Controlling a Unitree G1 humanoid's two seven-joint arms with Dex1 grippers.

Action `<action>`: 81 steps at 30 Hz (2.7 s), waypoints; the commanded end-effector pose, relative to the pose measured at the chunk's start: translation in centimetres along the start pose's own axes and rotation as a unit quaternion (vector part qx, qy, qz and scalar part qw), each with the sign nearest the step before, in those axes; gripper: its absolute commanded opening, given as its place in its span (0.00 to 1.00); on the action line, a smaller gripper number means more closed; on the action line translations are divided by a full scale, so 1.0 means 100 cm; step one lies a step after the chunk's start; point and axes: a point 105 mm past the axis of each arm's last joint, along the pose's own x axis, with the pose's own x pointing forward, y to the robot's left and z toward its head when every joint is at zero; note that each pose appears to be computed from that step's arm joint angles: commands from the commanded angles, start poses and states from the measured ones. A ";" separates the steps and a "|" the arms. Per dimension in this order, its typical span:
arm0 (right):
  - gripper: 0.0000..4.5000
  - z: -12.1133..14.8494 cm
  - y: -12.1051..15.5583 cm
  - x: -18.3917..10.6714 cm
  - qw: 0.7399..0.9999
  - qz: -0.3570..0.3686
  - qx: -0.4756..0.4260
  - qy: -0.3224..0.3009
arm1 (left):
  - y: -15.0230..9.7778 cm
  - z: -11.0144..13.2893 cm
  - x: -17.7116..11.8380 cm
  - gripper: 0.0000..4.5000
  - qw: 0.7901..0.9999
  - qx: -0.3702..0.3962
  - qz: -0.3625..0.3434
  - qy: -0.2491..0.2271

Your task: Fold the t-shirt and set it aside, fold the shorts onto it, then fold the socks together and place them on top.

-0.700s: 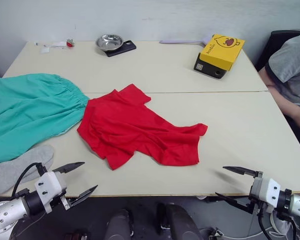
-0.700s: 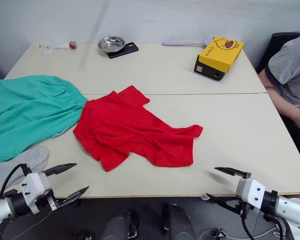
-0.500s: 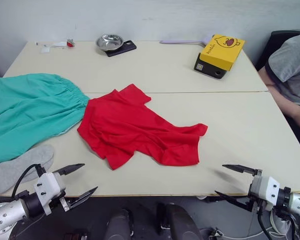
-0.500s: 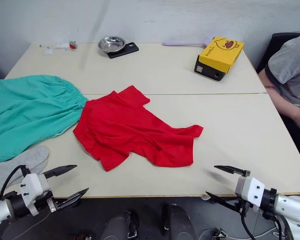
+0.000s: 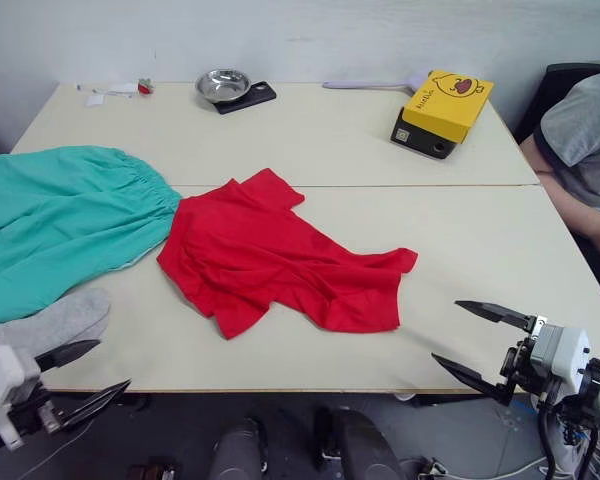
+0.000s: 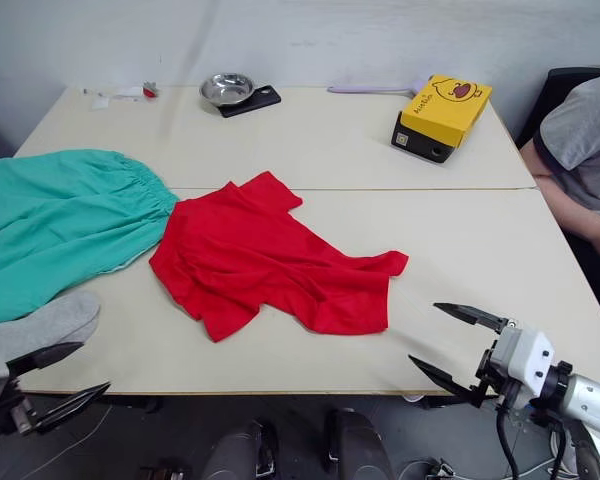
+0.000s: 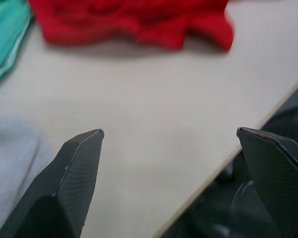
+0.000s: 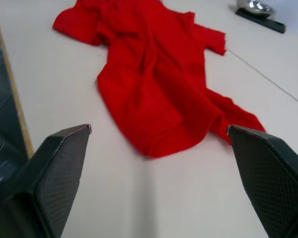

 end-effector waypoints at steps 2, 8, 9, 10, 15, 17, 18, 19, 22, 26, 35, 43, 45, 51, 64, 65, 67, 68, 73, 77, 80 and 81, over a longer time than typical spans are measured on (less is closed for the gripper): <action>1.00 0.003 0.000 0.009 0.998 0.034 -0.048 0.001 | -0.016 0.025 0.028 1.00 0.996 0.051 -0.074 -0.017; 1.00 -0.005 0.005 0.054 0.985 0.106 -0.135 0.031 | -0.040 0.074 0.093 1.00 0.977 0.150 -0.140 -0.065; 1.00 -0.006 0.005 0.060 0.982 0.115 -0.145 0.035 | -0.043 0.075 0.100 1.00 0.974 0.159 -0.150 -0.057; 1.00 -0.008 0.004 0.065 0.979 0.122 -0.155 0.043 | -0.043 0.073 0.106 1.00 0.971 0.177 -0.157 -0.043; 1.00 -0.005 -0.001 0.085 0.974 0.135 -0.178 0.038 | -0.038 0.053 0.125 1.00 0.958 0.223 -0.178 0.026; 1.00 -0.007 -0.002 0.089 0.972 0.142 -0.180 0.047 | -0.033 0.055 0.133 1.00 0.958 0.230 -0.168 0.029; 1.00 -0.008 -0.003 0.091 0.972 0.141 -0.180 0.051 | -0.030 0.058 0.137 1.00 0.959 0.235 -0.159 0.025; 1.00 -0.009 -0.004 0.091 0.972 0.141 -0.181 0.054 | -0.028 0.061 0.140 1.00 0.959 0.237 -0.153 0.022; 1.00 -0.014 -0.007 0.093 0.975 0.137 -0.162 0.072 | -0.027 0.066 0.151 1.00 0.962 0.229 -0.146 0.010; 1.00 -0.009 -0.009 0.099 0.986 0.120 -0.094 0.067 | -0.030 0.063 0.154 0.96 0.961 0.223 -0.160 0.017; 1.00 0.004 -0.024 0.106 0.991 0.083 0.069 0.076 | -0.036 0.052 0.155 0.40 0.960 0.214 -0.176 0.035; 1.00 -0.004 -0.029 0.113 0.979 0.083 0.135 0.131 | -0.040 0.055 0.157 0.01 0.964 0.198 -0.176 0.024; 1.00 -0.003 -0.030 0.116 0.977 0.079 0.147 0.130 | -0.040 0.057 0.155 0.01 0.966 0.191 -0.176 0.016; 1.00 0.001 -0.026 0.126 0.970 0.090 0.188 0.126 | -0.041 0.068 0.142 0.01 0.968 0.161 -0.190 -0.023; 0.80 0.007 -0.021 0.138 0.958 0.117 0.233 0.119 | -0.034 0.073 0.131 0.00 0.971 0.146 -0.188 -0.033; 0.71 0.007 -0.020 0.136 0.957 0.119 0.235 0.119 | -0.033 0.072 0.130 0.00 0.971 0.145 -0.186 -0.033; 0.57 0.006 -0.020 0.132 0.957 0.122 0.233 0.124 | -0.033 0.071 0.129 0.00 0.972 0.141 -0.186 -0.033; 0.46 0.005 -0.020 0.131 0.957 0.121 0.232 0.125 | -0.033 0.071 0.128 0.00 0.972 0.140 -0.185 -0.033; 0.08 0.011 -0.023 0.124 0.961 0.129 0.217 0.109 | -0.028 0.070 0.126 0.00 0.974 0.136 -0.179 -0.033; 0.01 0.020 -0.026 0.110 0.969 0.151 0.181 0.080 | -0.025 0.071 0.119 0.00 0.975 0.123 -0.179 -0.039; 0.01 0.024 -0.024 0.093 0.974 0.175 0.129 0.059 | -0.026 0.071 0.105 0.00 0.975 0.095 -0.195 -0.041; 0.01 0.024 -0.022 0.086 0.975 0.189 0.109 0.053 | -0.028 0.069 0.098 0.00 0.975 0.081 -0.206 -0.035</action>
